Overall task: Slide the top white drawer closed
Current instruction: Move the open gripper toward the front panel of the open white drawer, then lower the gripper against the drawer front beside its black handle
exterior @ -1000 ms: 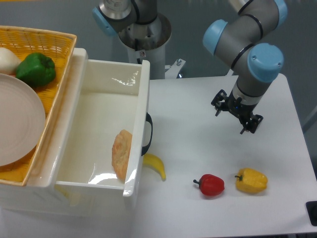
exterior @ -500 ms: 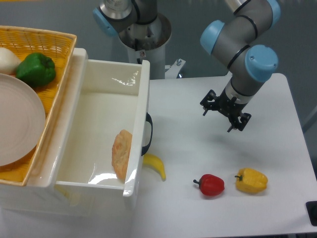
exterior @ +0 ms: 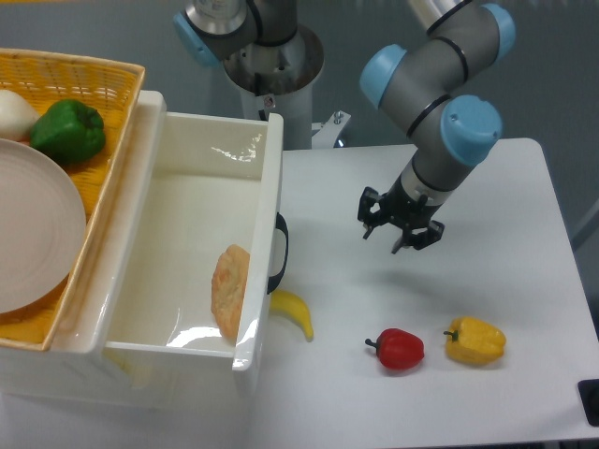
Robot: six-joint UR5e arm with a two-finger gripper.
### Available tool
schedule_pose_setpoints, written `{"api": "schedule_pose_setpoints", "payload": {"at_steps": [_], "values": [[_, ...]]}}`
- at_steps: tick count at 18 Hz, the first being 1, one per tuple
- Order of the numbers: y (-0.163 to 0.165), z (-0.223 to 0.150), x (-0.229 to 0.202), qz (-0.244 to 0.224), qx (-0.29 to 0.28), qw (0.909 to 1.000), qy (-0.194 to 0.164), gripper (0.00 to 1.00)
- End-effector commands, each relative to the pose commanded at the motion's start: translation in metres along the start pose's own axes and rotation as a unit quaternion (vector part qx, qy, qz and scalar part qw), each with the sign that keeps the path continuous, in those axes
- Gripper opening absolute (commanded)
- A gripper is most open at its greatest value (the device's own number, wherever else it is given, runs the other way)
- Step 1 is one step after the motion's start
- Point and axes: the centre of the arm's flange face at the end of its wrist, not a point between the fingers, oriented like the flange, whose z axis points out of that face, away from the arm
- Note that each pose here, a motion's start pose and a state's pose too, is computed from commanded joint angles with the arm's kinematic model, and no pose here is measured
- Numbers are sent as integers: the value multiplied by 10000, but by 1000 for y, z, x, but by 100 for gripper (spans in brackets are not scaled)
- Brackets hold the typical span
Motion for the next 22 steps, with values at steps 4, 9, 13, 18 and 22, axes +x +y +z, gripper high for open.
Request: {"api": "schedule_pose_setpoints", "payload": {"at_steps": [4, 9, 13, 18, 22], "values": [[-9, -7, 15, -305, 272, 9990, 162, 11], [-12, -10, 30, -558, 497, 9952, 626, 11], [-19, -12, 38, -1115, 748, 9864, 950, 11], [-31, -11, 50, -1359, 900, 9794, 1188, 11], [-37, -11, 60, -1351, 917, 9788, 1239, 11]]}}
